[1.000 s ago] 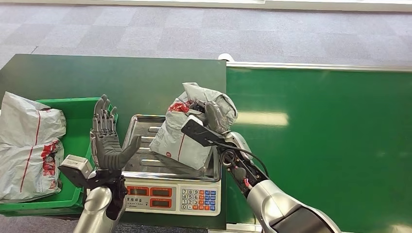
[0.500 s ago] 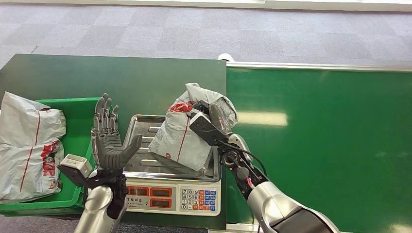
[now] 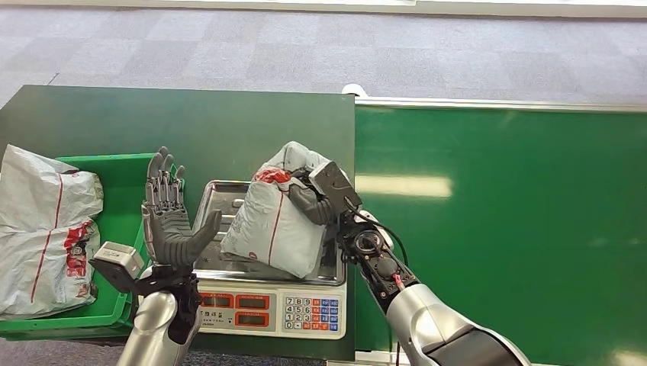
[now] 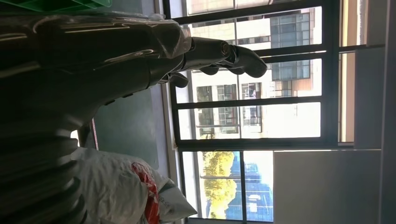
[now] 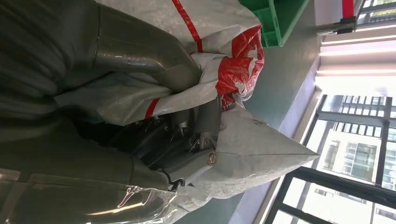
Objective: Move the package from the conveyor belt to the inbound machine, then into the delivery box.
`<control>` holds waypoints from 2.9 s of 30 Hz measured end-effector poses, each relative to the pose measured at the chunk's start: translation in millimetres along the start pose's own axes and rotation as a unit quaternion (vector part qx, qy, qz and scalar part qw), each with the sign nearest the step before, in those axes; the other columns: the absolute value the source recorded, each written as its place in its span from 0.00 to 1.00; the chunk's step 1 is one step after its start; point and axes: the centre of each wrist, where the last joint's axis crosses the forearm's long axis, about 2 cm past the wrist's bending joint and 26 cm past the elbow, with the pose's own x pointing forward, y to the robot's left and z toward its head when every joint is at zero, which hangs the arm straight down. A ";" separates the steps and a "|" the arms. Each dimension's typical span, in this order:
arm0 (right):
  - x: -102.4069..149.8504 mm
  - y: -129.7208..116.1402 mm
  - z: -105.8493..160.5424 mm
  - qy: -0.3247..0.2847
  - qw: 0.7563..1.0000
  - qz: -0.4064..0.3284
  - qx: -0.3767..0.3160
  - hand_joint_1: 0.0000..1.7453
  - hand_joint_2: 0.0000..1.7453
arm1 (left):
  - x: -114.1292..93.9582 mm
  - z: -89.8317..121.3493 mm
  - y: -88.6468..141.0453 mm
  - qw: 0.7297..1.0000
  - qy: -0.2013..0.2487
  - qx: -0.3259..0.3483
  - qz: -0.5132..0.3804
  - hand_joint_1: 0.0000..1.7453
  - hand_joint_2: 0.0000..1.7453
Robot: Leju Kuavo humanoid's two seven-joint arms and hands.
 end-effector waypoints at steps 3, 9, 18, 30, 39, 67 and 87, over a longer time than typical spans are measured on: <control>0.6 1.9 -0.6 0.000 1.000 -0.016 0.012 1.00 1.00 | -0.1 0.0 0.6 1.000 0.000 0.001 -0.001 0.00 1.00; 1.6 7.1 -1.8 -0.002 0.998 -0.052 0.035 1.00 1.00 | -0.3 -0.1 2.1 1.000 0.000 0.004 -0.003 0.00 1.00; 2.8 11.8 -2.9 -0.007 0.995 -0.090 0.049 0.67 1.00 | -0.5 -0.4 4.1 1.000 0.000 0.006 -0.005 0.00 1.00; 7.7 13.1 -5.6 -0.022 0.996 -0.068 0.048 0.00 1.00 | -0.9 -0.9 8.3 1.000 0.000 0.013 -0.012 0.00 1.00; 15.5 18.0 -7.6 -0.059 0.995 -0.029 0.074 0.00 1.00 | -1.3 1.3 13.8 0.999 0.002 0.025 -0.023 0.00 1.00; 33.5 4.2 40.1 -0.190 0.981 0.013 0.023 0.00 0.00 | 9.6 26.2 38.6 0.996 0.010 0.065 -0.060 0.00 1.00; -30.5 -63.8 172.8 -0.157 0.896 0.103 -0.403 0.00 1.00 | 18.2 50.5 56.5 0.997 0.026 0.025 -0.061 0.00 1.00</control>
